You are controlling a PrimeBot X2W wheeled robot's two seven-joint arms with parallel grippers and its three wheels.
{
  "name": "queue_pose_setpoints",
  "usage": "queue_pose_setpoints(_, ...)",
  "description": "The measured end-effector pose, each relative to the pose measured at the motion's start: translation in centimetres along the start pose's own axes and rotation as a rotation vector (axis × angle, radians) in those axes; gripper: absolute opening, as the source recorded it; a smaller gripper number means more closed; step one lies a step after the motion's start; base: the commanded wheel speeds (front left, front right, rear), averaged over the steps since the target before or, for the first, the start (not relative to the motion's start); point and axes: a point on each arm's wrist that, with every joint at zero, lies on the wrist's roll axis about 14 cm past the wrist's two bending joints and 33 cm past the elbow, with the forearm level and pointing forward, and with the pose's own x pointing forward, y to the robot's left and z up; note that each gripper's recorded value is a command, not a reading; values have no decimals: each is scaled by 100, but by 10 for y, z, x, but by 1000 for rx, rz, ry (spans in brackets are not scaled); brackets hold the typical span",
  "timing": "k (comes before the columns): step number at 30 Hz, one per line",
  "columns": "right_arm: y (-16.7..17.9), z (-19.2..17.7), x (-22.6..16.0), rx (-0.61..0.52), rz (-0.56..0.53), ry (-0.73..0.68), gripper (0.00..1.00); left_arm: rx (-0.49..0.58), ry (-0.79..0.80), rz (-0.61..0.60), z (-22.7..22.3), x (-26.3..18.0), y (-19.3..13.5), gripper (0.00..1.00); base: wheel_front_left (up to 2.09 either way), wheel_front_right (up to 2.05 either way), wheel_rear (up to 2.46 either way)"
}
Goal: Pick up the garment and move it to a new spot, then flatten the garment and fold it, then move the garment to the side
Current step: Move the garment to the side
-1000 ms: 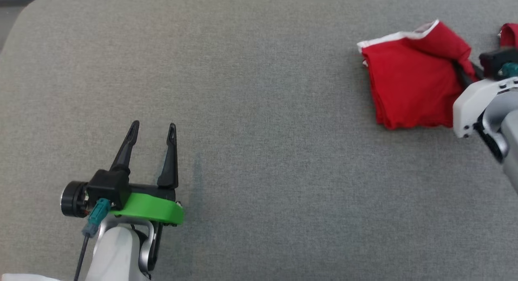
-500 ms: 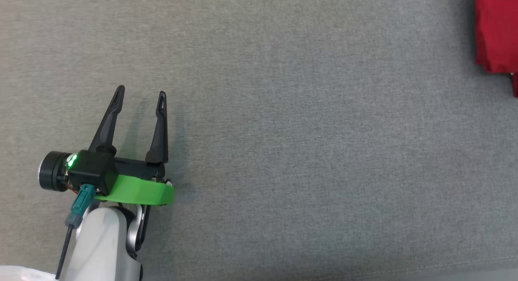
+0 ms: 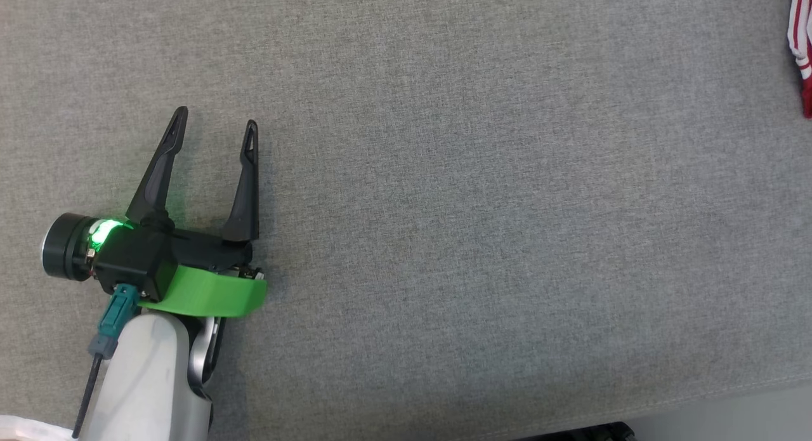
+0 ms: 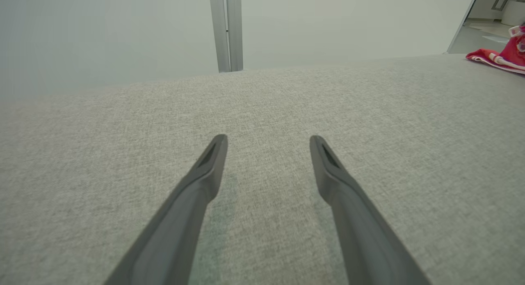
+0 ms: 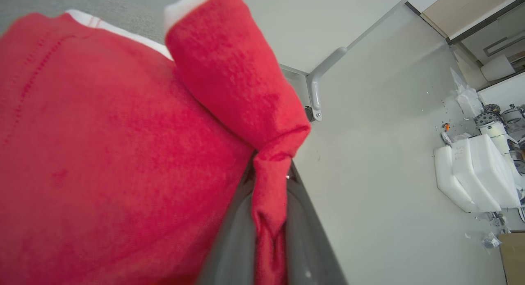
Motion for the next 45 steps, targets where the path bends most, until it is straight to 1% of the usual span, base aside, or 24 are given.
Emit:
queue_pose_setpoints(1,-1,-2,1,-1,-7,4,37,0,0,-1,0,0,0,100,0,0,0)
queue_pose_setpoints(2,-2,-1,2,-2,-13,-2,98,0,-1,-2,0,0,0,100,0,0,0)
queue_pose_setpoints(3,-3,-1,3,3,-20,-8,100,1,-2,-2,1,0,0,100,0,0,0)
queue_pose_setpoints(6,-6,4,5,2,-36,-34,100,6,-9,3,4,-1,2,100,0,0,0)
queue_pose_setpoints(10,-4,19,5,-9,-41,-94,100,13,-16,12,9,-3,5,100,0,0,0)
queue_pose_setpoints(14,3,47,-1,-19,-29,-206,100,10,-19,29,15,-7,7,100,0,0,0)
queue_pose_setpoints(17,10,71,-10,-5,-12,-302,100,4,-24,45,22,-14,8,100,0,0,0)
queue_pose_setpoints(20,23,91,-23,15,17,-397,100,6,-23,69,28,-24,10,100,0,0,0)
queue_pose_setpoints(23,44,110,-39,50,65,-488,100,10,-29,106,37,-38,16,100,0,0,0)
queue_pose_setpoints(30,94,138,-85,154,176,-649,100,25,-45,187,56,-77,28,100,0,0,0)
queue_pose_setpoints(34,118,140,-113,217,223,-698,100,32,-67,217,68,-95,30,100,0,0,0)
queue_pose_setpoints(38,138,134,-139,291,256,-726,100,34,-98,234,82,-109,29,100,0,0,0)
queue_pose_setpoints(40,151,128,-153,328,278,-737,100,38,-110,244,87,-117,30,100,0,0,0)
queue_pose_setpoints(45,168,112,-180,435,290,-746,100,43,-132,268,96,-134,31,100,0,0,0)
